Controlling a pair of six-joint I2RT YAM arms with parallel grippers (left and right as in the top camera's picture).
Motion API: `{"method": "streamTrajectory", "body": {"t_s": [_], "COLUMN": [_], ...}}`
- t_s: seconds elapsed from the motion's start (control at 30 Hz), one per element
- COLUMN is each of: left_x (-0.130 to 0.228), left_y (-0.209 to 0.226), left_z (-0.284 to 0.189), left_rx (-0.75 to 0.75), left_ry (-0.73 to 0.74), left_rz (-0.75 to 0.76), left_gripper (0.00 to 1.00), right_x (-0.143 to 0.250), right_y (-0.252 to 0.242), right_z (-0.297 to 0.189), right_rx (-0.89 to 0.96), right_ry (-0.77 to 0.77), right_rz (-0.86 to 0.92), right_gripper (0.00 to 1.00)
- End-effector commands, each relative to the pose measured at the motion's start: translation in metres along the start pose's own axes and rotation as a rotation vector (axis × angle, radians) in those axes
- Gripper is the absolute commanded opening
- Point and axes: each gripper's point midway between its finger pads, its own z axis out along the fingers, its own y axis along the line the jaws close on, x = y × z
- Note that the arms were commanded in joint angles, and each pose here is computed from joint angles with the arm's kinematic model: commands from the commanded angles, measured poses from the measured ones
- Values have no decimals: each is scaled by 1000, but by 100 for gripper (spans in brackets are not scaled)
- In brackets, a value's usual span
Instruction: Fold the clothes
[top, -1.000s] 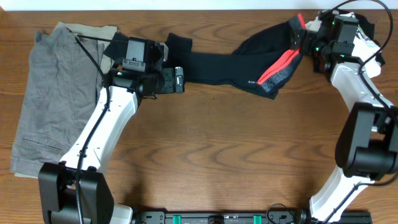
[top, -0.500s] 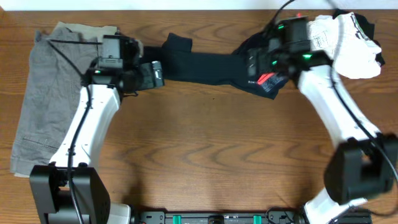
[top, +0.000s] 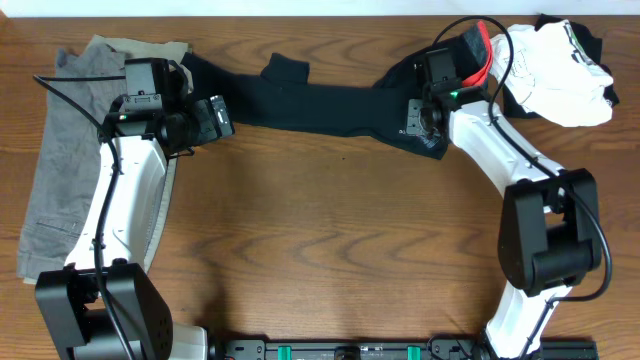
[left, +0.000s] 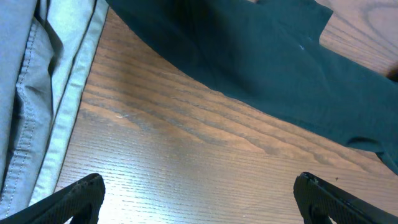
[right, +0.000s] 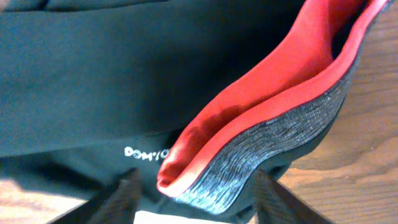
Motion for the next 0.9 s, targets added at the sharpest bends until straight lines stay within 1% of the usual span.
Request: {"method": "streamTrajectory", "body": {"t_s": [0.0,0.07,0.13,0.17,0.23,0.3,0.4,0.43,0.47,0.6,0.7,0.87], "left_x": [3,4,5,6,6,6,6,6,6,7,7,7], "left_y": [3,3,4,4,4,4,4,4,4,4,4,4], "left_z": [5,5,5,5,5,5,5,5,5,5,5,5], "left_rx": [-10,-11,-12,-13,-13,-14,-14,-14,-14,-15,-14,-14], "left_ry": [16,21,25,25,27,28,28,28,28,31,32,32], "left_rz": [13,12,12,11,11,10,10,10,10,10,25,24], "left_gripper": [98,98,98,98,98,98,98,98,98,98,98,98], "right_x": [14,19,22,23,21,20,21,22,23,18,13,14], "right_y": [-3,0,3,4,4,2,-3,-5,-9,-22,-37,-79], "right_z": [20,26,30,31,32,33,33,33,32,14,-17,-71], "right_rx": [63,59,49,47,45,49,57,60,65,70,77,108], "right_ry": [31,46,58,59,52,48,60,66,74,78,72,79], "right_rz": [1,-6,-8,-9,-6,-2,5,6,15,54,78,147], "right_gripper": [66,72,73,72,64,49,20,9,1,1,1,1]}}
